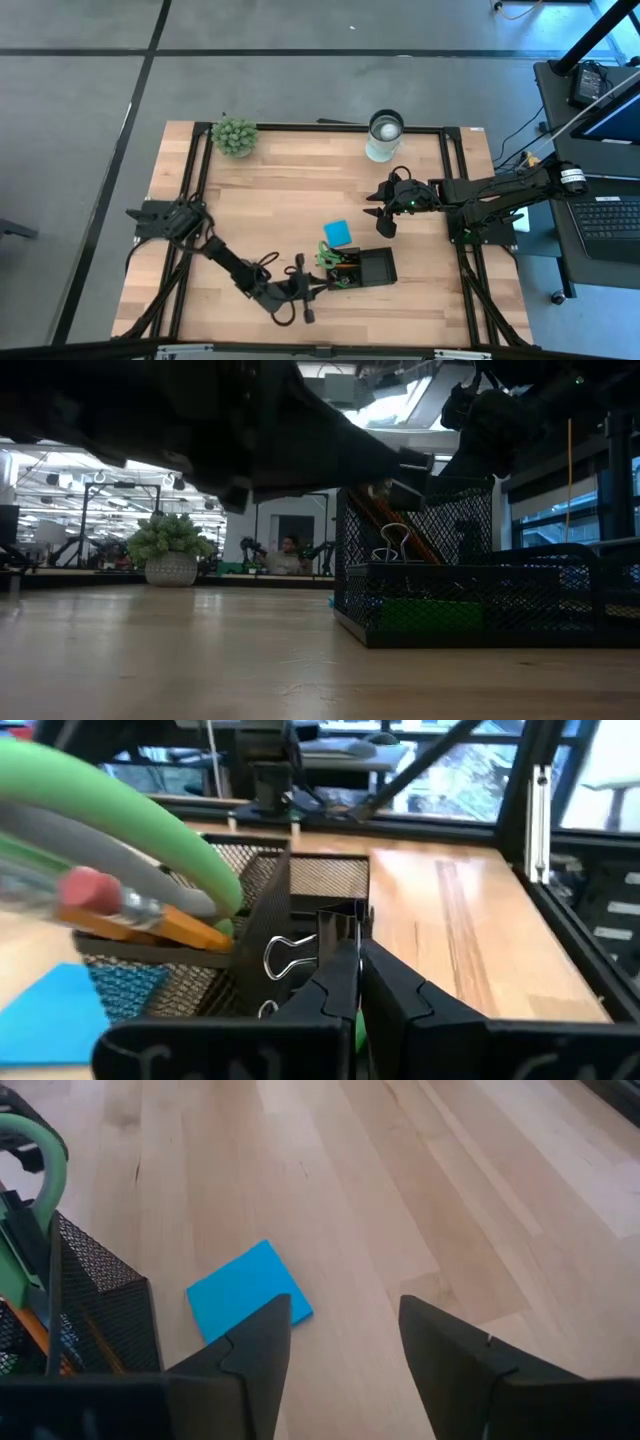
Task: Pick and place office supplies into organizer
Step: Put the binder clip into the bottom left slot of the desk organizer
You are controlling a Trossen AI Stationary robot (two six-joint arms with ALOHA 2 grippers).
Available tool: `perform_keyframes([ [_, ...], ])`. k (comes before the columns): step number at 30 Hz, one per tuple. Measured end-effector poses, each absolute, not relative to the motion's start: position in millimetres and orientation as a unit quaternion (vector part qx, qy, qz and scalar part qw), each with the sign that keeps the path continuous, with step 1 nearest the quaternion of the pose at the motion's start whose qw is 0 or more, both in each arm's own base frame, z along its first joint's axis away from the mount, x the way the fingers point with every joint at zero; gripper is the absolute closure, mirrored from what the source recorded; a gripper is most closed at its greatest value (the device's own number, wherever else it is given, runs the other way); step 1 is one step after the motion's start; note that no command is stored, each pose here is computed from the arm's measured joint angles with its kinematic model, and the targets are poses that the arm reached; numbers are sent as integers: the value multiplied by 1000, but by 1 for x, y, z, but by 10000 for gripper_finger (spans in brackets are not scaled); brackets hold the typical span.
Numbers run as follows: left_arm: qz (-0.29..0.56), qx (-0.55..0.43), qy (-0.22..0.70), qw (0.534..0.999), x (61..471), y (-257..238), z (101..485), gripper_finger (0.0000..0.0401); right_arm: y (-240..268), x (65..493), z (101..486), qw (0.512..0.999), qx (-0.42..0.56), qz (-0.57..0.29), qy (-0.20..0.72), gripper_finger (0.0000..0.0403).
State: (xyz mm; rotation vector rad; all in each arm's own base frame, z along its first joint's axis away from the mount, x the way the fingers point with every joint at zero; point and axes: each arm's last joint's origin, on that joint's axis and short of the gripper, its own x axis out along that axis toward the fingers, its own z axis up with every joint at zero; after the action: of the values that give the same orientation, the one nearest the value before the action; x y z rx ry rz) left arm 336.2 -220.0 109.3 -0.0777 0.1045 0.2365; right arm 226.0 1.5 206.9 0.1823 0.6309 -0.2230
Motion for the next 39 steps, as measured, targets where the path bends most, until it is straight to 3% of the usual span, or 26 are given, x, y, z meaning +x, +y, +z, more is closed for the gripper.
perform_keyframes([
  [7,54,-63,70,994,339,-220,107,398,2,226,207,941,88,-109,309,214],
  [19,129,-44,106,985,335,-216,95,398,2,226,207,941,88,-109,309,214],
  [39,89,-49,141,985,343,-205,91,396,1,226,207,941,87,-109,309,214],
])
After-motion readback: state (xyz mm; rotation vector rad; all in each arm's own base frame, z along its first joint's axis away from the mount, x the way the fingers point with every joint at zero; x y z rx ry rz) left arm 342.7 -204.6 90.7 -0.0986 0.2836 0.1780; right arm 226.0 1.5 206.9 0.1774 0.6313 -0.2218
